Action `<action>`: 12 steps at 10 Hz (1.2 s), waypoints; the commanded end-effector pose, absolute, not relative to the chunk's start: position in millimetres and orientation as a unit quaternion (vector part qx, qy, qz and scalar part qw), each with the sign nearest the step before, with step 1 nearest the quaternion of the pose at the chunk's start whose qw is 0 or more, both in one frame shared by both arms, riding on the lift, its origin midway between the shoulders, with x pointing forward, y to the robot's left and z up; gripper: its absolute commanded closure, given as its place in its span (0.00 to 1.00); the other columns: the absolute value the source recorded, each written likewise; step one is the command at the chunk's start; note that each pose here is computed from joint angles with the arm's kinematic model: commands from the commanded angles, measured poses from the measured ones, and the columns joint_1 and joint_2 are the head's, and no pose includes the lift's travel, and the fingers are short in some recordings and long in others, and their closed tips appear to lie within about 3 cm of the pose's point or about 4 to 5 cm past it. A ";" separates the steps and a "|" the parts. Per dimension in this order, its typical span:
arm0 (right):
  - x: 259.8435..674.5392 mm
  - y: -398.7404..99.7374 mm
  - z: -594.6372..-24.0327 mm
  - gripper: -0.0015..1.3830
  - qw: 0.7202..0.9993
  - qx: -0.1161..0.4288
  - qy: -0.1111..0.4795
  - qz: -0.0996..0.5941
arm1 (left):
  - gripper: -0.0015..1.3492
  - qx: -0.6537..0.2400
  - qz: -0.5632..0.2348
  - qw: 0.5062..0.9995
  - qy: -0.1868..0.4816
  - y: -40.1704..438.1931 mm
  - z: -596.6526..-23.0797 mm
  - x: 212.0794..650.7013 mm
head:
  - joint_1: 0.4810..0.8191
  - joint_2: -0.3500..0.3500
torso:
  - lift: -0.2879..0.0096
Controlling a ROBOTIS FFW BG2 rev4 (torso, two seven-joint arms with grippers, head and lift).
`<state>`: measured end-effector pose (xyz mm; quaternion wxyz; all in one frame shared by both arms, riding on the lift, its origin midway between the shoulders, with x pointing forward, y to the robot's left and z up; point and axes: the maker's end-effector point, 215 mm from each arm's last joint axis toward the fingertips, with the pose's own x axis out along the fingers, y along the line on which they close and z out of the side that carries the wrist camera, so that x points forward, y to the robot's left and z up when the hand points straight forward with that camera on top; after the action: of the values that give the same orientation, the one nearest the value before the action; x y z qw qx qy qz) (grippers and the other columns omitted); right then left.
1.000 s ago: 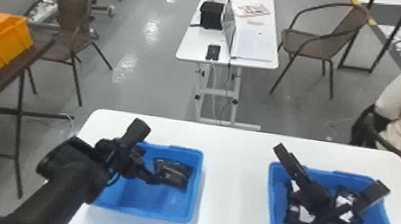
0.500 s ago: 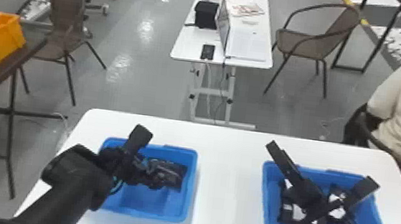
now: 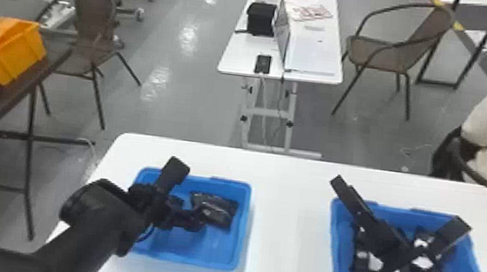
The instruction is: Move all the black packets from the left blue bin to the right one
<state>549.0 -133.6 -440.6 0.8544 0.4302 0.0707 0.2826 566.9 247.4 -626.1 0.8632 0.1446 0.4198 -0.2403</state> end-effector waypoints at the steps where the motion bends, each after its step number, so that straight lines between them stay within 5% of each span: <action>1: 547.9 -132.0 -442.6 0.20 0.853 0.432 0.074 0.284 | 0.55 0.142 -0.244 0.870 0.404 242.3 -615.5 577.7 | 0.63 0.66 | 0.97; 8: 544.3 -127.7 -446.2 0.20 0.849 0.433 0.080 0.291 | 0.61 0.116 -0.239 0.875 0.406 248.4 -615.9 574.7 | 0.63 0.66 | 0.97; 10: 542.5 -126.8 -446.9 0.20 0.848 0.434 0.081 0.293 | 0.87 0.114 -0.246 0.883 0.382 236.3 -608.9 581.8 | 0.63 0.66 | 0.97; 12: 542.6 -126.2 -447.4 0.20 0.848 0.434 0.083 0.293 | 0.91 0.117 -0.252 0.888 0.366 233.7 -603.6 585.5 | 0.63 0.65 | 0.97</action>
<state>542.4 -126.6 -447.5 0.8478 0.4339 0.0826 0.2935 584.5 233.9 -605.0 0.8872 0.1147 0.3701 -0.2507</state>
